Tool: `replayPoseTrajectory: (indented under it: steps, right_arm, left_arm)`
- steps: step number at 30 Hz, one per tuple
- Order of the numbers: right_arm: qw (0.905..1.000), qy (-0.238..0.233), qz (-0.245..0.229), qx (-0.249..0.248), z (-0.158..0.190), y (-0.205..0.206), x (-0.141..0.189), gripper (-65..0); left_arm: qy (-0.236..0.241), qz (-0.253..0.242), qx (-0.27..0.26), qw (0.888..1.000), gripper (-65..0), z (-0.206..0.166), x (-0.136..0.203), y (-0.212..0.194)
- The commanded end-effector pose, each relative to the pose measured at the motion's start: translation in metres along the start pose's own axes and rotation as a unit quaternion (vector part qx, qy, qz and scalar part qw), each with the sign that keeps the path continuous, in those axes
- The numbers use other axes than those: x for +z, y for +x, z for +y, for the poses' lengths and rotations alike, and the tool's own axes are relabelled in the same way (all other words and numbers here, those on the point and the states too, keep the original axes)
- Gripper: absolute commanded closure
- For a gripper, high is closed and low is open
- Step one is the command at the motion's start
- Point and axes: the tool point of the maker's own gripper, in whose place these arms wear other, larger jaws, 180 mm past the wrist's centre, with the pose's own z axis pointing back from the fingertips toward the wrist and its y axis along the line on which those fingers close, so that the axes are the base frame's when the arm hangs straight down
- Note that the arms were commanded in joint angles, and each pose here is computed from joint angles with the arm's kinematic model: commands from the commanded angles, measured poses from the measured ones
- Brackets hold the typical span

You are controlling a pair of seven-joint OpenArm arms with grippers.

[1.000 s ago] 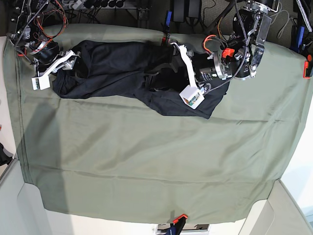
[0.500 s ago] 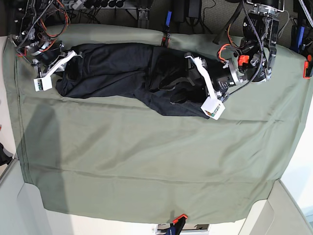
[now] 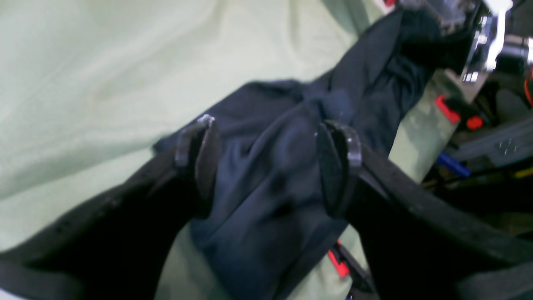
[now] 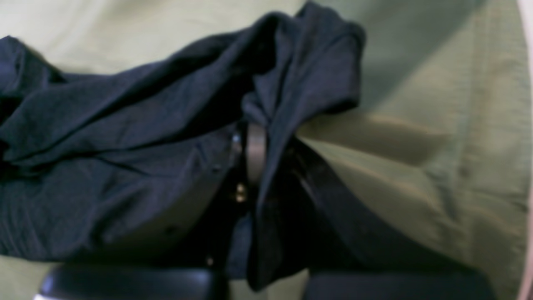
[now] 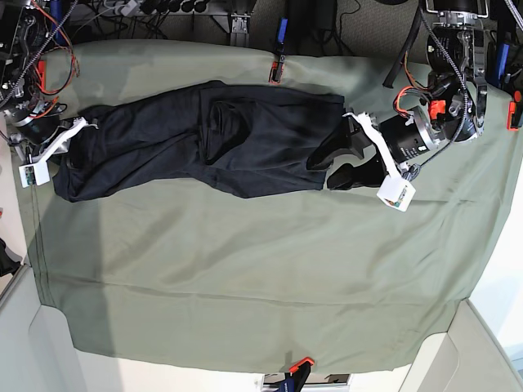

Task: Fold the T-shirt properly
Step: 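Release the fold and move the right gripper to the strip's other end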

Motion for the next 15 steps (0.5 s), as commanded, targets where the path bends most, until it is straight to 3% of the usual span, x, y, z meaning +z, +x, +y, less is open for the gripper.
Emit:
replayPoseTrajectory:
  steps: [1,9,15]
  right_arm:
    - [0.9996,-0.007,-0.027,0.006,-0.007,0.017,0.005,0.0]
    - [0.9982,-0.034,-0.046,-0.018,-0.031,0.023,0.018,0.0]
    - [0.9931,0.04,-0.073,-0.083,-0.011,0.032,0.023,0.0]
  left_arm:
    - [-0.006,-0.021,-0.012,1.0,-39.1,-0.002,0.004,0.015]
    - [-0.003,-0.015,-0.016,1.0,-39.1,0.0,0.005,0.014]
    - [-0.003,-0.006,-0.016,1.0,-39.1,0.001,0.005,0.011]
